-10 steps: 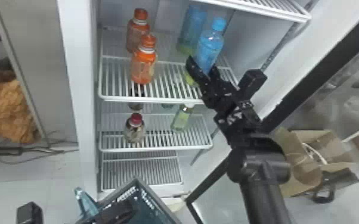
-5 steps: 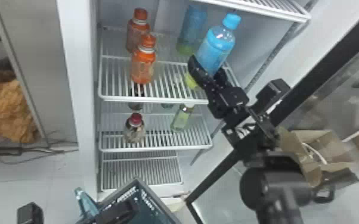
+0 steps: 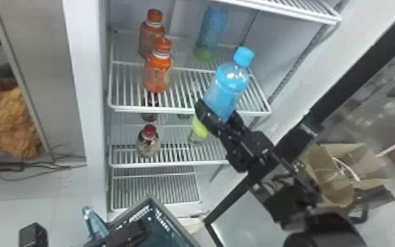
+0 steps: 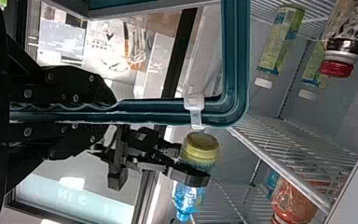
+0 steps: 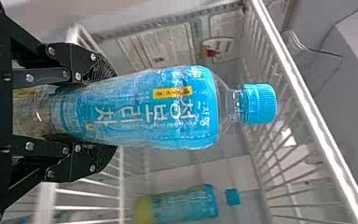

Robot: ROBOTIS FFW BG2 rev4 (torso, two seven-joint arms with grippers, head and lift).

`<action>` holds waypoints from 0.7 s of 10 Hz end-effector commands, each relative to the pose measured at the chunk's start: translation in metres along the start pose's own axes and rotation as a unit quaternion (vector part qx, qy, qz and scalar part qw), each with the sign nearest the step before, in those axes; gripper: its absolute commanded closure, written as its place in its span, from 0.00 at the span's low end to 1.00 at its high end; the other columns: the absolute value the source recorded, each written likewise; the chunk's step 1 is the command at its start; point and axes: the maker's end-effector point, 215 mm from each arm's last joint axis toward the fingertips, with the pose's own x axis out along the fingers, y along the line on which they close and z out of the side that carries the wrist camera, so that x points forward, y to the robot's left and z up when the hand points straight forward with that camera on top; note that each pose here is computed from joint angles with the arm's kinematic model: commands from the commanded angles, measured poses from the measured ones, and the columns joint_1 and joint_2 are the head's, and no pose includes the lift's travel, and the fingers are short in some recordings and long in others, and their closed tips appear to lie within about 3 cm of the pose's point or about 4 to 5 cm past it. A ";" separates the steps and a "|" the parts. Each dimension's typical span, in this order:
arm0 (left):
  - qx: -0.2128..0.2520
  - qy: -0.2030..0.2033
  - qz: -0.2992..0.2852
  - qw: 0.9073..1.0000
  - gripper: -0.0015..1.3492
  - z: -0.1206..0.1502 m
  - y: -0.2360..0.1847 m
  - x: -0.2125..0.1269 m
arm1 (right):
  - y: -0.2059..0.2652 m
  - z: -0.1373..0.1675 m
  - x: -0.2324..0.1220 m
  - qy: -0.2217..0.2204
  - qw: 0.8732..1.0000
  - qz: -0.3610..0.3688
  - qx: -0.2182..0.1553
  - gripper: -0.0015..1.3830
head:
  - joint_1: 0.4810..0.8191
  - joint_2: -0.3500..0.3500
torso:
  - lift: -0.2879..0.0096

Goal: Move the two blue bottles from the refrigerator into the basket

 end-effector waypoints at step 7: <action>0.023 0.000 -0.007 1.000 0.89 0.015 -0.011 0.010 | 0.056 -0.070 -0.055 0.111 0.990 0.043 0.071 0.93 | 0.63 0.01 | 0.93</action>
